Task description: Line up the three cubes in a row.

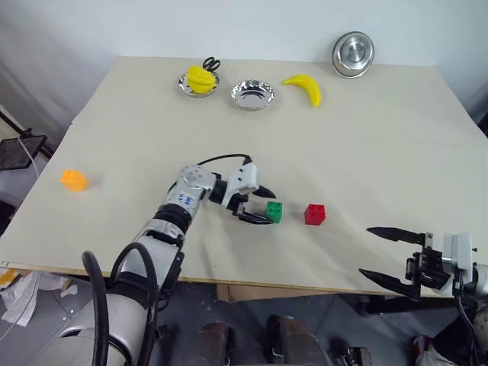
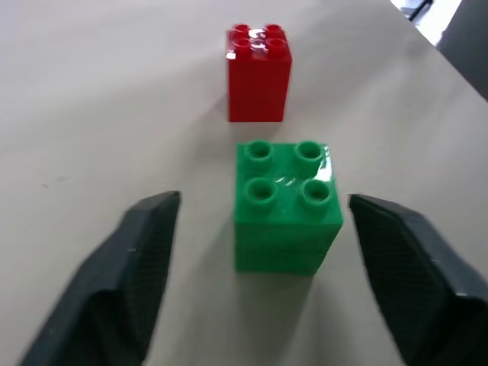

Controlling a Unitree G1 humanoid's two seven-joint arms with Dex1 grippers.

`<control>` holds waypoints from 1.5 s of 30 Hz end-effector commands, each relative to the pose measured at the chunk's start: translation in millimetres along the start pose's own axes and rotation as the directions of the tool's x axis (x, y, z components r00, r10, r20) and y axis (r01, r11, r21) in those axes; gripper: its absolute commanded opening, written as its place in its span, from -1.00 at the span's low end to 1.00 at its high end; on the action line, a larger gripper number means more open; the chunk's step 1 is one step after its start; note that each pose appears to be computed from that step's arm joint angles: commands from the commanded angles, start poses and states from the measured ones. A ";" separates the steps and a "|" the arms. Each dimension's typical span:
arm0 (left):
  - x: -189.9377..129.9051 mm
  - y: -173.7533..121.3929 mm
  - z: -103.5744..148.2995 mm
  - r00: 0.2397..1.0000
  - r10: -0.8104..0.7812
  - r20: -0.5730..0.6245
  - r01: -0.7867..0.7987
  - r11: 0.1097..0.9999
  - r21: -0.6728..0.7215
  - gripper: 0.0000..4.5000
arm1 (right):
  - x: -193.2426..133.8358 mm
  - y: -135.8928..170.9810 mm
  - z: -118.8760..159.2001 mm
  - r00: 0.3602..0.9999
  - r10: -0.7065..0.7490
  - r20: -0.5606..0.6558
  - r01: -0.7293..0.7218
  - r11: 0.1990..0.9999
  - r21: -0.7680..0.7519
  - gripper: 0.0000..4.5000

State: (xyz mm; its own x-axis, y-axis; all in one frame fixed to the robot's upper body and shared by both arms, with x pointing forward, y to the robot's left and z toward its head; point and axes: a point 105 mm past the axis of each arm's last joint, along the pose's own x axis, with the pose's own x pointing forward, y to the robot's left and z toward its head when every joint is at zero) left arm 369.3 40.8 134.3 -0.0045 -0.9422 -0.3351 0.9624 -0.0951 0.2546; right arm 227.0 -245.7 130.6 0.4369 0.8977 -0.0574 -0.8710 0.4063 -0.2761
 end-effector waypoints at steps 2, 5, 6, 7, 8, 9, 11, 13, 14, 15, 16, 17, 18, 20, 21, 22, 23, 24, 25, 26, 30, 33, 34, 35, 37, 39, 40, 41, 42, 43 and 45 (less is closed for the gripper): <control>-56.2 -15.5 12.7 0.991 -0.006 0.135 -0.005 0.996 0.086 0.73 | 4.3 -3.0 0.9 0.999 0.031 0.023 -0.031 0.999 0.008 1.00; -97.8 -37.5 2.1 0.994 0.052 0.093 -0.060 0.995 0.083 0.80 | 10.5 -7.8 -1.4 0.998 0.063 0.030 -0.064 0.998 0.015 1.00; -106.0 -41.2 1.1 0.993 0.084 0.080 -0.091 0.992 0.091 0.89 | 12.3 -8.9 -1.7 0.997 0.071 0.034 -0.072 0.997 0.016 1.00; -111.9 -44.2 1.1 0.990 0.113 0.079 -0.119 0.990 0.080 0.99 | 13.9 -10.2 -1.7 0.996 0.076 0.037 -0.077 0.997 0.014 1.00; -126.7 -48.4 0.5 0.977 0.194 0.087 -0.200 0.977 0.070 0.99 | 17.4 -12.4 -1.5 0.995 0.088 0.046 -0.089 0.996 0.013 1.00; -149.2 -54.6 -4.2 0.946 0.315 0.081 -0.319 0.947 0.042 0.99 | 22.5 -16.5 -0.3 0.993 0.095 0.065 -0.096 0.995 0.012 1.00; -183.0 -65.7 -10.2 0.866 0.498 0.057 -0.499 0.867 0.012 0.99 | 29.5 -21.1 -0.1 0.990 0.114 0.082 -0.118 0.992 0.040 1.00; -218.8 -82.0 -18.9 0.722 0.691 0.041 -0.691 0.723 -0.016 0.99 | 36.7 -23.0 0.3 0.986 0.134 0.103 -0.139 0.990 0.034 1.00; -237.4 -92.5 -23.5 0.626 0.779 0.030 -0.778 0.627 -0.038 0.99 | 40.3 -23.7 0.1 0.984 0.142 0.111 -0.146 0.989 0.027 1.00; -250.9 -102.2 -27.0 0.547 0.837 0.016 -0.836 0.547 -0.039 0.99 | 42.6 -24.1 0.0 0.982 0.147 0.117 -0.150 0.989 0.020 1.00; -262.1 -113.2 -30.8 0.472 0.881 0.001 -0.881 0.472 -0.047 0.99 | 44.6 -24.6 -0.3 0.981 0.151 0.121 -0.155 0.988 0.018 1.00; -271.5 -125.5 -34.3 0.402 0.916 -0.013 -0.914 0.401 -0.059 0.99 | 46.4 -25.3 -0.2 0.980 0.153 0.127 -0.156 0.988 0.013 1.00; -281.8 -140.6 -37.6 0.318 0.948 -0.035 -0.947 0.315 -0.060 0.99 | 48.5 -25.6 0.0 0.978 0.157 0.136 -0.159 0.987 0.006 1.00; -302.4 -177.5 -48.1 0.136 0.985 -0.103 -0.988 0.128 -0.086 0.99 | 53.3 -25.2 -0.2 0.974 0.168 0.150 -0.169 0.986 -0.009 1.00; -313.3 -196.4 -52.8 0.033 0.991 -0.128 -0.994 0.019 -0.105 0.99 | 55.6 -25.2 0.2 0.972 0.174 0.158 -0.173 0.985 -0.018 1.00; -320.5 -210.5 -55.8 -0.045 0.988 -0.145 -0.990 -0.063 -0.123 0.99 | 57.2 -25.7 0.4 0.971 0.176 0.164 -0.175 0.984 -0.023 1.00; -326.6 -225.1 -58.0 -0.121 0.980 -0.158 -0.982 -0.142 -0.127 0.99 | 58.6 -26.0 0.8 0.969 0.180 0.167 -0.178 0.984 -0.028 1.00; -328.0 -237.6 -59.3 -0.169 0.972 -0.162 -0.967 -0.195 -0.163 0.99 | 59.4 -26.9 1.3 0.969 0.180 0.171 -0.176 0.984 -0.036 1.00; -327.4 -248.1 -61.4 -0.199 0.964 -0.178 -0.959 -0.229 -0.169 0.99 | 60.0 -29.2 2.4 0.970 0.170 0.175 -0.164 0.985 -0.044 1.00; -327.6 -258.9 -64.0 -0.248 0.949 -0.196 -0.949 -0.279 -0.150 0.99 | 60.5 -32.7 4.8 0.971 0.145 0.188 -0.138 0.989 -0.049 1.00; -328.8 -278.6 -67.2 -0.356 0.908 -0.221 -0.908 -0.392 -0.146 0.99 | 61.7 -31.8 4.1 0.972 0.126 0.198 -0.119 0.992 -0.047 1.00; -323.5 -271.8 -72.8 -0.319 0.915 -0.247 -0.918 -0.363 -0.159 0.99 | 61.1 -30.9 1.6 0.973 0.122 0.196 -0.117 0.992 -0.036 1.00; -324.6 -264.9 -73.5 -0.309 0.919 -0.246 -0.917 -0.356 -0.179 0.99 | 61.1 -31.1 1.5 0.973 0.122 0.196 -0.117 0.992 -0.035 1.00; -326.2 -257.0 -73.6 -0.297 0.924 -0.241 -0.917 -0.346 -0.197 0.99 | 61.3 -31.4 1.4 0.973 0.123 0.195 -0.118 0.992 -0.035 1.00; -326.7 -233.6 -74.7 -0.254 0.934 -0.250 -0.923 -0.312 -0.228 0.99 | 61.7 -31.7 1.2 0.973 0.126 0.194 -0.121 0.992 -0.034 1.00; -330.4 -200.5 -72.7 -0.178 0.950 -0.257 -0.939 -0.242 -0.243 0.99 | 62.7 -32.1 1.1 0.973 0.130 0.191 -0.126 0.992 -0.034 1.00; -334.0 -188.6 -72.2 -0.159 0.950 -0.269 -0.942 -0.227 -0.246 0.99 | 62.9 -32.1 1.1 0.973 0.131 0.190 -0.127 0.991 -0.033 1.00; -338.5 -177.1 -70.7 -0.145 0.951 -0.272 -0.948 -0.213 -0.238 0.99 | 63.3 -32.2 0.9 0.973 0.134 0.188 -0.130 0.991 -0.034 1.00; -343.6 -166.3 -69.0 -0.139 0.953 -0.270 -0.949 -0.206 -0.238 0.99 | 63.7 -32.6 0.9 0.973 0.135 0.187 -0.131 0.991 -0.034 1.00; -350.2 -149.4 -70.0 -0.124 0.953 -0.278 -0.952 -0.193 -0.236 0.99 | 64.1 -33.0 1.3 0.973 0.137 0.185 -0.132 0.991 -0.035 1.00; -360.2 -129.1 -72.7 -0.113 0.945 -0.307 -0.950 -0.193 -0.244 0.99 | 64.7 -33.5 1.9 0.973 0.138 0.185 -0.133 0.990 -0.036 1.00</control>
State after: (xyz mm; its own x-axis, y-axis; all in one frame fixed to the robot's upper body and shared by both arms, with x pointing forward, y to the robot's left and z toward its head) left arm 264.3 407.6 161.5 0.9944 0.0943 0.0469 -0.0966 0.9942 0.0477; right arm 285.6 -199.4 130.3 0.2801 0.9569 0.0767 -0.9205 0.2904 -0.2615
